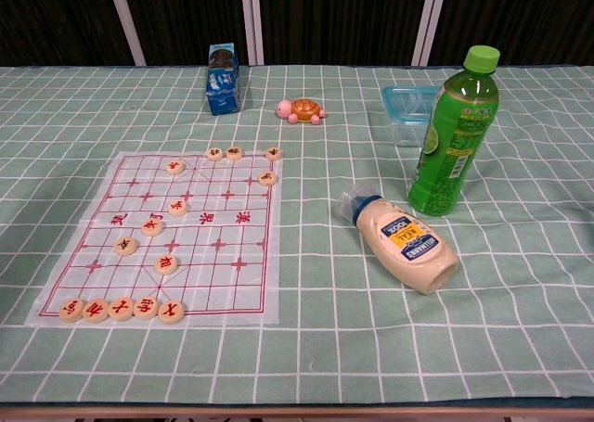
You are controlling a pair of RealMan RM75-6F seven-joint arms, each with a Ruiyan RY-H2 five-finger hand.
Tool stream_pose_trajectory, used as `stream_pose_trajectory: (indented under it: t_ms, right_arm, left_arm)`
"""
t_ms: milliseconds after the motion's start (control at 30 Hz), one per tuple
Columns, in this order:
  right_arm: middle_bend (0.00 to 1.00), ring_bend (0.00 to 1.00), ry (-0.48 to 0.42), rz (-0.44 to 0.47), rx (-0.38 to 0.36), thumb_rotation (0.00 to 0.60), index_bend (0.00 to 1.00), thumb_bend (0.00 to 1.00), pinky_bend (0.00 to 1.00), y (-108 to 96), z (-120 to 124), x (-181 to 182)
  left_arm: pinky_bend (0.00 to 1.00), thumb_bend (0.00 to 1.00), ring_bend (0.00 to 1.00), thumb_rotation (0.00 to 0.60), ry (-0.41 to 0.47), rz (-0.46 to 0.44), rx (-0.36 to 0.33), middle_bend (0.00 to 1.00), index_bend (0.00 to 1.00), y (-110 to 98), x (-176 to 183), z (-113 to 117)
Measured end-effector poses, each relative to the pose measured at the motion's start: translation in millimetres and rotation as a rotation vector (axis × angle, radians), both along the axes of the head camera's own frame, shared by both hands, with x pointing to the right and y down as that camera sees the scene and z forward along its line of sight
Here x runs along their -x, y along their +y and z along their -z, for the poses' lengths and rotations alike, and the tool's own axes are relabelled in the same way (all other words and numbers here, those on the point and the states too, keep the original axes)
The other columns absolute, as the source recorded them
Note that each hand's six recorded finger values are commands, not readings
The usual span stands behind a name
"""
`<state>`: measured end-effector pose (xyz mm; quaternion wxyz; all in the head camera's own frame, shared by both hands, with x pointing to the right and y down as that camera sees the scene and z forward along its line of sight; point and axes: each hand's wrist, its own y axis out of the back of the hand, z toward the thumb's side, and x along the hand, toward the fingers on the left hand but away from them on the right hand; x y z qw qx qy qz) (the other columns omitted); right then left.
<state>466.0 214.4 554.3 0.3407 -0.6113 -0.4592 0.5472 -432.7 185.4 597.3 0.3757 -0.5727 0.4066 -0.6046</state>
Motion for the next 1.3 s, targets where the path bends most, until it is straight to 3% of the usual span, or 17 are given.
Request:
stream_pose_trajectory:
  t_ms: [1033, 1200, 1300]
  right_arm:
    - [0.00, 0.00, -0.006, -0.043, 0.059, 0.600, 0.00, 0.31, 0.00, 2.0, -6.0, -2.1]
    - [0.00, 0.00, -0.009, -0.049, 0.063, 0.600, 0.00, 0.31, 0.00, 2.0, -6.4, -2.3]
    - [0.00, 0.00, -0.011, -0.055, 0.063, 0.600, 0.00, 0.31, 0.00, 1.7, -6.4, -2.8]
  left_arm:
    - [0.00, 0.00, 0.00, 0.600, -0.025, -0.015, 0.020, 0.00, 0.00, -3.6, -9.3, -6.9]
    - [0.16, 0.02, 0.02, 0.600, -0.047, -0.045, 0.021, 0.01, 0.00, -12.9, -17.3, -8.5]
    - [0.37, 0.08, 0.20, 0.600, -0.066, -0.068, 0.007, 0.16, 0.00, -24.8, -24.1, -8.5]
